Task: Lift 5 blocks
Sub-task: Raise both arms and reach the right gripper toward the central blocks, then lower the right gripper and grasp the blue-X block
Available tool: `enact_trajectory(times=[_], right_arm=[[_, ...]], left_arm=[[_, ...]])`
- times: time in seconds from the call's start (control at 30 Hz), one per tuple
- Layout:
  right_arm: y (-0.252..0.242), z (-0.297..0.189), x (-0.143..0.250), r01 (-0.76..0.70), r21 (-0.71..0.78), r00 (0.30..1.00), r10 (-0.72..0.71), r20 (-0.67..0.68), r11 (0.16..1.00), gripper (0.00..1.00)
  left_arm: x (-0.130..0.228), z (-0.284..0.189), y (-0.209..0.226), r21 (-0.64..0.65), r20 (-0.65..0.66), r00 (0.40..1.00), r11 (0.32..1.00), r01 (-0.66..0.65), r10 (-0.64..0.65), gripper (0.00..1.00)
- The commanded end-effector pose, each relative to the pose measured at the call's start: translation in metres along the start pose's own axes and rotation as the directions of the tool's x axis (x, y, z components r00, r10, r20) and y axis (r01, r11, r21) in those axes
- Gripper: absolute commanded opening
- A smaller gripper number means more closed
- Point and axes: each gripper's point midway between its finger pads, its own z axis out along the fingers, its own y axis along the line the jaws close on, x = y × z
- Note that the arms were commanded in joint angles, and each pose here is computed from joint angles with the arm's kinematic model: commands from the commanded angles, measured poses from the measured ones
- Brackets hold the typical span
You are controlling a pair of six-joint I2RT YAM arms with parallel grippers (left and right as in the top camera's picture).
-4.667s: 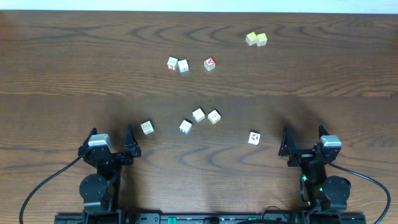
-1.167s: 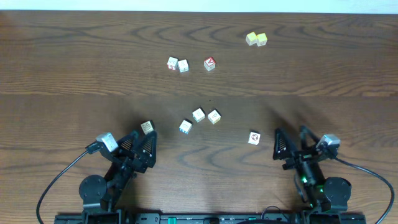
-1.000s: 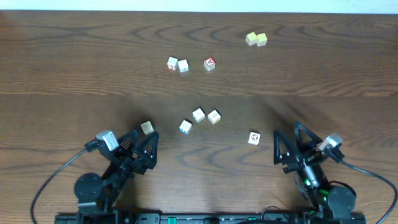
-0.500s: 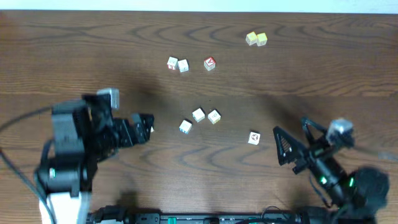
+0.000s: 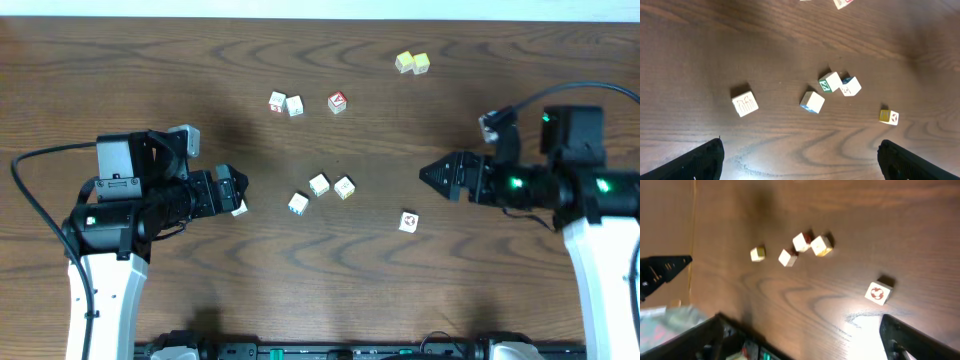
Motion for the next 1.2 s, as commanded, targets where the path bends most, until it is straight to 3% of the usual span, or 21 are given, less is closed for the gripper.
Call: enact_trajectory(times=[0.0,0.07,0.2,0.3,0.33,0.4,0.47,0.57,0.63,0.67,0.7,0.73,0.8,0.97,1.17], right_arm=[[-0.003,0.022,0.006,-0.008,0.014,0.995,0.009,-0.098,1.0,0.71],[-0.013,0.04,0.015,0.032,0.105,0.986,-0.014,-0.163,0.994,0.69],[-0.007,0.085,0.031,0.162,0.196,0.956,-0.105,-0.273,0.967,0.76],[-0.002,0.114,0.025,0.218,0.248,0.955,-0.154,-0.253,0.944,0.78],[0.004,0.126,0.019,0.217,0.259,0.962,-0.16,-0.222,0.941,0.83],[0.016,0.142,0.013,0.203,0.239,0.97,-0.161,-0.183,0.949,0.86],[0.024,0.154,0.009,0.242,0.218,0.964,-0.207,-0.169,0.946,0.88],[0.026,0.17,0.009,0.327,0.228,0.94,-0.291,-0.177,0.917,0.99],[0.02,0.181,0.011,0.379,0.24,0.92,-0.334,-0.207,0.894,0.99],[0.013,0.185,0.011,0.383,0.267,0.918,-0.332,-0.216,0.885,0.94],[0.003,0.188,0.01,0.369,0.316,0.925,-0.311,-0.219,0.874,0.82],[-0.008,0.189,0.009,0.334,0.369,0.939,-0.271,-0.213,0.867,0.78],[-0.033,0.193,0.01,0.235,0.487,0.968,-0.159,-0.193,0.841,0.99],[-0.035,0.207,0.005,0.244,0.474,0.967,-0.175,-0.185,0.846,0.97],[-0.033,0.226,0.003,0.462,0.402,0.885,-0.38,-0.269,0.791,0.91]], left_arm=[[-0.007,-0.006,-0.002,-0.007,0.021,1.0,1.0,-0.023,0.023,0.98],[-0.007,-0.006,-0.002,-0.007,0.021,1.0,1.0,-0.023,0.023,0.98],[-0.007,-0.006,-0.002,-0.007,0.022,0.999,1.0,-0.023,0.023,0.98],[-0.006,-0.005,-0.001,-0.009,0.017,1.0,1.0,-0.021,0.021,0.98],[-0.006,-0.005,0.002,-0.028,0.015,1.0,1.0,-0.013,0.014,0.98],[-0.004,-0.006,0.025,-0.151,0.027,0.993,0.982,0.114,-0.111,0.98],[0.002,-0.012,0.057,-0.305,0.079,0.958,0.908,0.288,-0.277,0.98],[0.008,-0.015,0.072,-0.35,0.086,0.934,0.867,0.353,-0.346,0.98],[0.012,-0.015,0.075,-0.361,0.074,0.931,0.86,0.36,-0.358,0.98],[0.014,-0.014,0.075,-0.363,0.068,0.93,0.859,0.361,-0.361,0.98],[0.015,-0.014,0.075,-0.364,0.066,0.93,0.859,0.361,-0.363,0.98],[0.016,-0.013,0.076,-0.366,0.063,0.929,0.858,0.361,-0.365,0.98],[0.018,-0.014,0.076,-0.37,0.057,0.928,0.856,0.361,-0.368,0.98],[0.019,-0.014,0.076,-0.371,0.054,0.928,0.855,0.362,-0.369,0.98],[0.019,-0.014,0.076,-0.372,0.053,0.928,0.855,0.362,-0.369,0.98]])
